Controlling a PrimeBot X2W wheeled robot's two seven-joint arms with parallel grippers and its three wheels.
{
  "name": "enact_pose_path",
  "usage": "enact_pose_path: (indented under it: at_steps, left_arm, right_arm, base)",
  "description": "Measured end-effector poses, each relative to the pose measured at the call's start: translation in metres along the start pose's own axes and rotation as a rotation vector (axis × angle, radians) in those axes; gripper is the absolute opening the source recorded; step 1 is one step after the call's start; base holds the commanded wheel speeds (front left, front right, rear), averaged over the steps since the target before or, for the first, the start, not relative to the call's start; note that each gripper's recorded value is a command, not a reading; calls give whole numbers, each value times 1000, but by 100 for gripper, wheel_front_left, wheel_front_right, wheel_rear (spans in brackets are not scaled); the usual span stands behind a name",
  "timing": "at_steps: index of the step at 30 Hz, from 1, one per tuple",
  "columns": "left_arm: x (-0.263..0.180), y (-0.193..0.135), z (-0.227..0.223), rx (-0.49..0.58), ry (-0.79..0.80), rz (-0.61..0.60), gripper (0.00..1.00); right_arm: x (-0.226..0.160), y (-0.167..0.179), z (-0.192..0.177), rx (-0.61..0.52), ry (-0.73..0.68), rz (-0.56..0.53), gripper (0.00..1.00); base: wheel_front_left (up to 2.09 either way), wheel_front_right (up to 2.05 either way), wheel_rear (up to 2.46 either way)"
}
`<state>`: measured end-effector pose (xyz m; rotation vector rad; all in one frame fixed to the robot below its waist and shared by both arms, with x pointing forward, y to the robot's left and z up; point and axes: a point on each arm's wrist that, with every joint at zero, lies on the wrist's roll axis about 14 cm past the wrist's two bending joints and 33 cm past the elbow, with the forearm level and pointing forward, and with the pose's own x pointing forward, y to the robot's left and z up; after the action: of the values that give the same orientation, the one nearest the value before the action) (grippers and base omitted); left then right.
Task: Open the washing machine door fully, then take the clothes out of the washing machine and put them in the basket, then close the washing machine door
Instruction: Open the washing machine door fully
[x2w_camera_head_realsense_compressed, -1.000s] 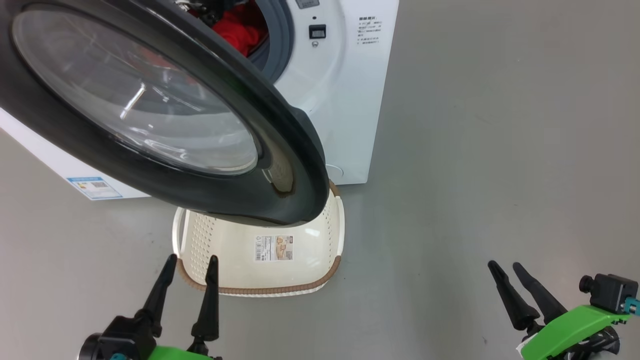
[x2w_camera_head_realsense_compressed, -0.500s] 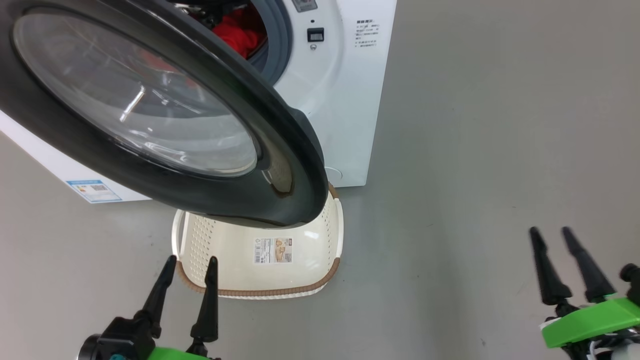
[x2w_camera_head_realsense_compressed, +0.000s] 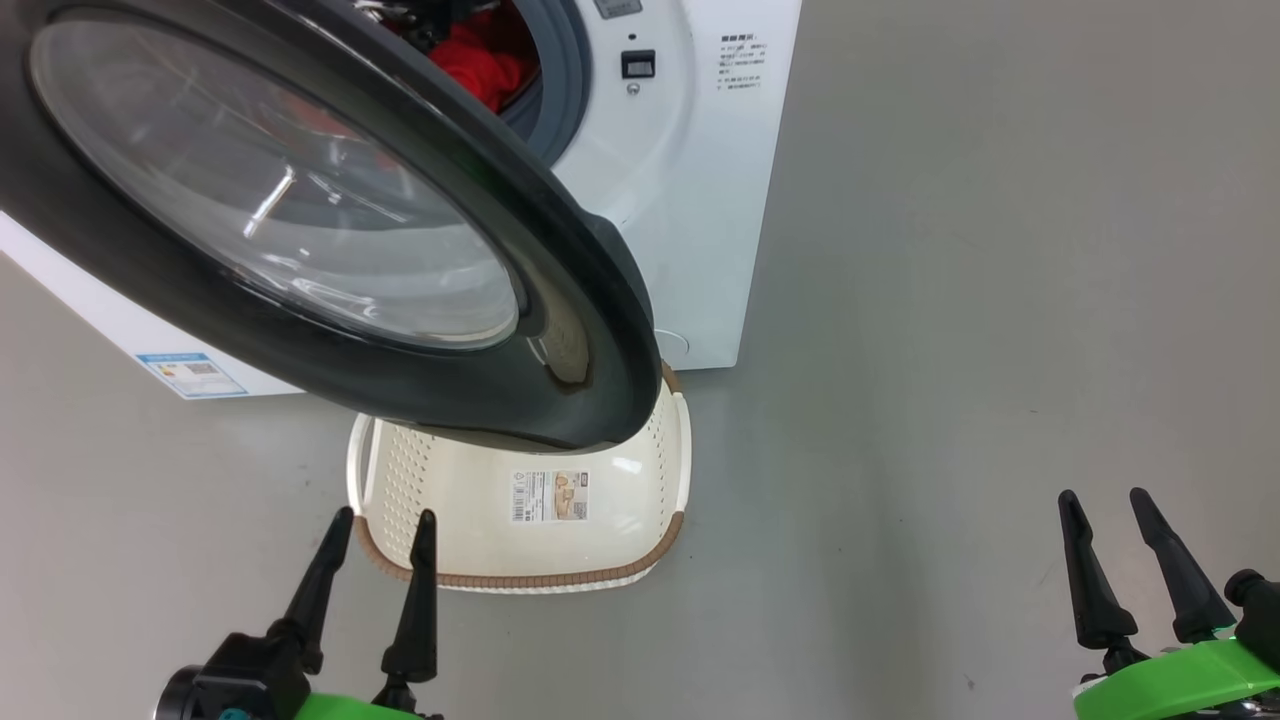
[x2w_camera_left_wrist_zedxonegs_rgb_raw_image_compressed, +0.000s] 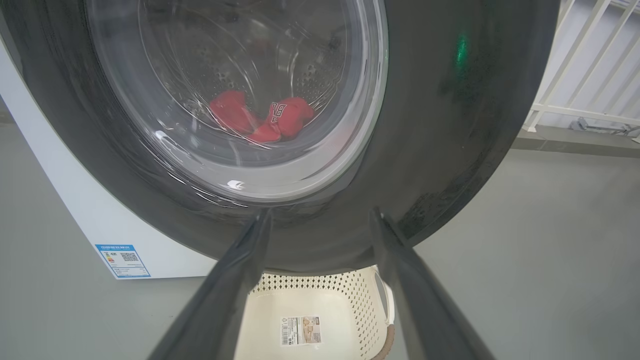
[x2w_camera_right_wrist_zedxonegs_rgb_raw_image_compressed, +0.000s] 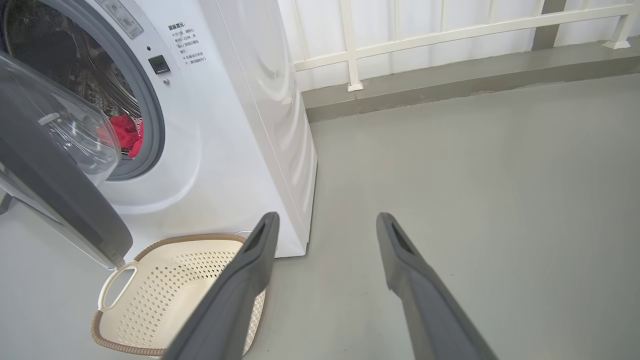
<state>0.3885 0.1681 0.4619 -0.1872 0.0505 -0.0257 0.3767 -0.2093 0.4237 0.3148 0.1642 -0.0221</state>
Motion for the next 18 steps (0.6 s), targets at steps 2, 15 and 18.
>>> enact_pose_path:
  at_steps: [2,15,18]
  left_arm:
    - [0,0,0,0,1,-1,100]
    - [-2,0,2,-2,-6,2,100]
    - [-3,0,3,-3,-8,2,100]
  right_arm:
    - [0,0,0,0,0,-3,100]
    - [2,14,-3,10,6,39,36]
    - [5,31,-3,66,4,81,0]
  base:
    - [0,0,0]
    - [0,0,0]
    - [0,0,0]
